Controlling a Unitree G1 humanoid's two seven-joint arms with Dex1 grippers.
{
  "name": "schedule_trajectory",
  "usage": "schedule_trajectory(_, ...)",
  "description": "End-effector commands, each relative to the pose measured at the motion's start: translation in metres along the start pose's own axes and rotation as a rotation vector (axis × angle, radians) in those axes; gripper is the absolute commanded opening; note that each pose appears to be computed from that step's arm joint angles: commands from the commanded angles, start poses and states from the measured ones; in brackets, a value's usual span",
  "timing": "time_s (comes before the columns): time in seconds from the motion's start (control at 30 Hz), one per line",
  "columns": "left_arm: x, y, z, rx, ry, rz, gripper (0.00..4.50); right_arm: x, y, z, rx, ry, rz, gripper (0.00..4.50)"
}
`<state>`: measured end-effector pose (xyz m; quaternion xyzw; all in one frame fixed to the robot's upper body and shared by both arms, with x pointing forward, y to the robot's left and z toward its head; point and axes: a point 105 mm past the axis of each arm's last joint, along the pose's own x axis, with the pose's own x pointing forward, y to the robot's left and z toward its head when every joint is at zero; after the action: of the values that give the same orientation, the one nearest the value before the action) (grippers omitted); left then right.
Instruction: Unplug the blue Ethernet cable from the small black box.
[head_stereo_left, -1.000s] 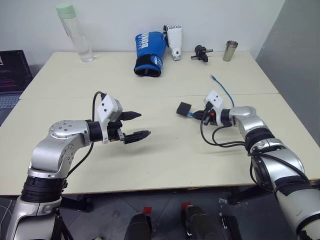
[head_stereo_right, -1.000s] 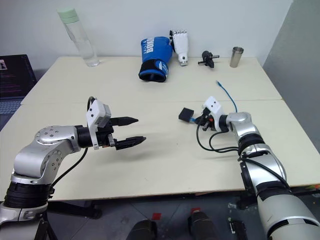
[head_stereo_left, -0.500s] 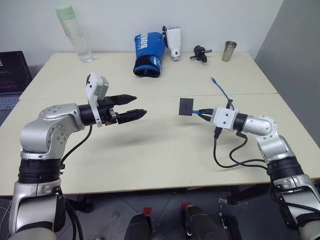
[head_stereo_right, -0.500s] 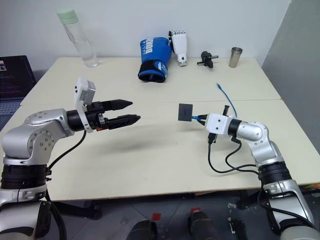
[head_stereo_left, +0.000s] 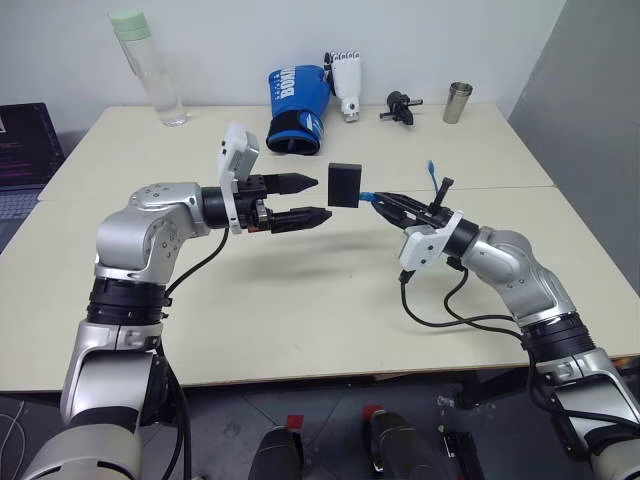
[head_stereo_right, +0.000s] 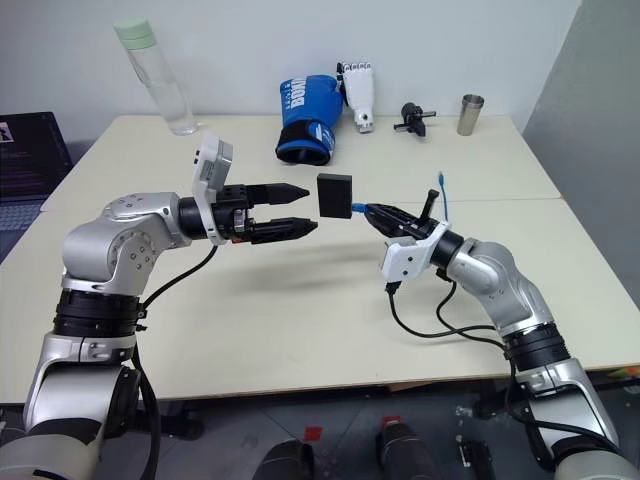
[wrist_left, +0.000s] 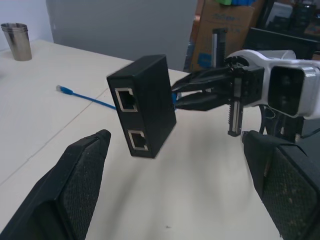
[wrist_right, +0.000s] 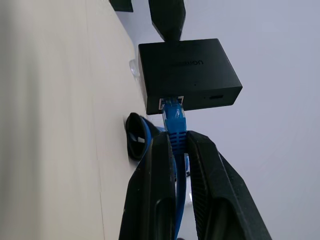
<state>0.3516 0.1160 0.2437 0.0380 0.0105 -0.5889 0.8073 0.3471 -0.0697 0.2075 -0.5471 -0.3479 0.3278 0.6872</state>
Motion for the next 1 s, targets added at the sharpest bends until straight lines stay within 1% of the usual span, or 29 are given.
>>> schedule_trajectory(0.03, 0.004, -0.002, 0.014, 0.067, -0.019, -0.035, 4.5, 0.003, -0.014, 0.011, -0.036, -0.049, -0.057, 0.13)
schedule_trajectory(0.07, 0.005, -0.003, 0.014, 0.074, -0.02, -0.042, 4.5, 0.004, -0.014, 0.012, -0.034, -0.055, -0.06, 0.13)
schedule_trajectory(0.27, 0.011, -0.004, 0.011, 0.095, -0.019, -0.072, 3.37, 0.004, -0.016, 0.018, -0.03, -0.083, -0.072, 0.13)
schedule_trajectory(0.33, 0.01, -0.003, 0.013, 0.095, -0.023, -0.077, 2.84, 0.004, -0.017, 0.02, -0.029, -0.09, -0.077, 0.13)
schedule_trajectory(0.37, 0.01, -0.003, 0.014, 0.094, -0.026, -0.077, 2.68, 0.004, -0.017, 0.021, -0.03, -0.093, -0.078, 0.13)
schedule_trajectory(0.4, 0.01, -0.003, 0.015, 0.094, -0.028, -0.077, 2.37, 0.004, -0.018, 0.022, -0.03, -0.095, -0.078, 0.13)
schedule_trajectory(0.5, 0.011, -0.002, 0.015, 0.095, -0.031, -0.08, 1.69, 0.005, -0.018, 0.023, -0.029, -0.102, -0.08, 0.13)
schedule_trajectory(0.53, 0.013, -0.002, 0.015, 0.096, -0.032, -0.082, 1.57, 0.005, -0.019, 0.024, -0.028, -0.104, -0.081, 0.13)
schedule_trajectory(0.63, 0.015, -0.003, 0.014, 0.099, -0.032, -0.087, 0.84, 0.006, -0.019, 0.025, -0.029, -0.112, -0.081, 0.13)
schedule_trajectory(0.67, 0.016, -0.003, 0.013, 0.102, -0.03, -0.087, 0.78, 0.007, -0.02, 0.026, -0.03, -0.116, -0.083, 0.13)
schedule_trajectory(0.93, 0.014, 0.0, 0.013, 0.108, -0.02, -0.069, 0.78, 0.009, -0.021, 0.028, -0.004, -0.123, -0.08, 0.13)
schedule_trajectory(1.0, 0.012, 0.001, 0.012, 0.098, -0.004, -0.068, 0.78, 0.009, -0.02, 0.03, 0.046, -0.136, -0.068, 0.81)
